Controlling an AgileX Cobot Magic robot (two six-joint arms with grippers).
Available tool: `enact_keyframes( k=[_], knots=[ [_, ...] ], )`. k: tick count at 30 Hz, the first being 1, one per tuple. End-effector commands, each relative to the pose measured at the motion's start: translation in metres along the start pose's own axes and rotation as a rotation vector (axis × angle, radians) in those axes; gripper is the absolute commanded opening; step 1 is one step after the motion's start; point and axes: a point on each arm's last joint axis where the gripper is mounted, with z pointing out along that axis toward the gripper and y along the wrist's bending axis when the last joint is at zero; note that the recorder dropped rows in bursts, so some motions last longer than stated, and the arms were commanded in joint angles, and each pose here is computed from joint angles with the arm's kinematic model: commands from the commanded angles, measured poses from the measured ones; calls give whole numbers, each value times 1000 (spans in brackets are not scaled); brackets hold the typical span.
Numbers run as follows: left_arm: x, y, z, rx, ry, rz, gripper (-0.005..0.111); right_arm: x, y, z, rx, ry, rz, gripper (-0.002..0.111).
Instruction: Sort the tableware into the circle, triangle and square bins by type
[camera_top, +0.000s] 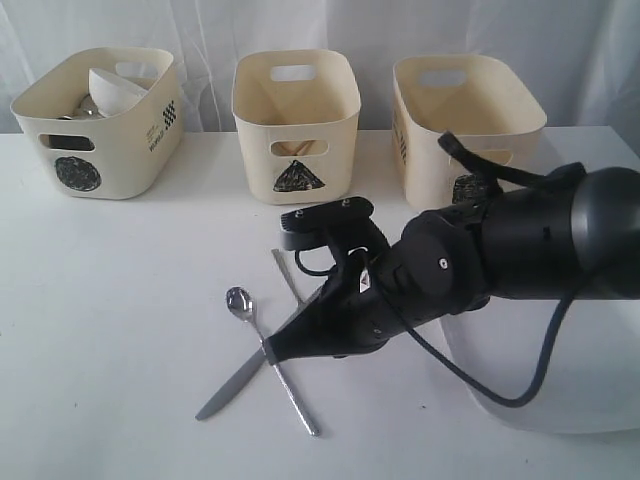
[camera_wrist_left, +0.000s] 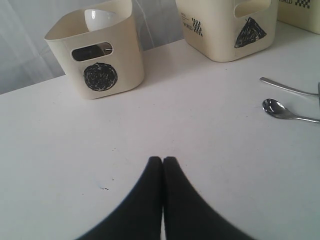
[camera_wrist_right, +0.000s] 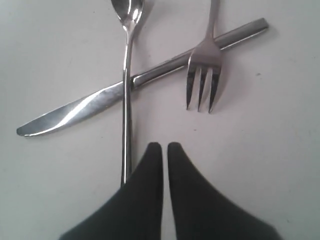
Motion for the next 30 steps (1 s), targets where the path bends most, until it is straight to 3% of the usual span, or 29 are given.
enact_keyframes(
  k=[1,4,11,30],
  knots=[
    [0,-1,0,6,-7,-8,0,-1,10,-3,-16,-14,-35,23],
    [0,-1,0,6,-7,-8,0,-10,16,-3,-28,-33,-67,37],
    [0,-1,0,6,-7,-8,0,-18,25,16,-39,31,-87,28],
    [0,-1,0,6,-7,-8,0,-13,37,66,-42,154,-173,28]
  ],
)
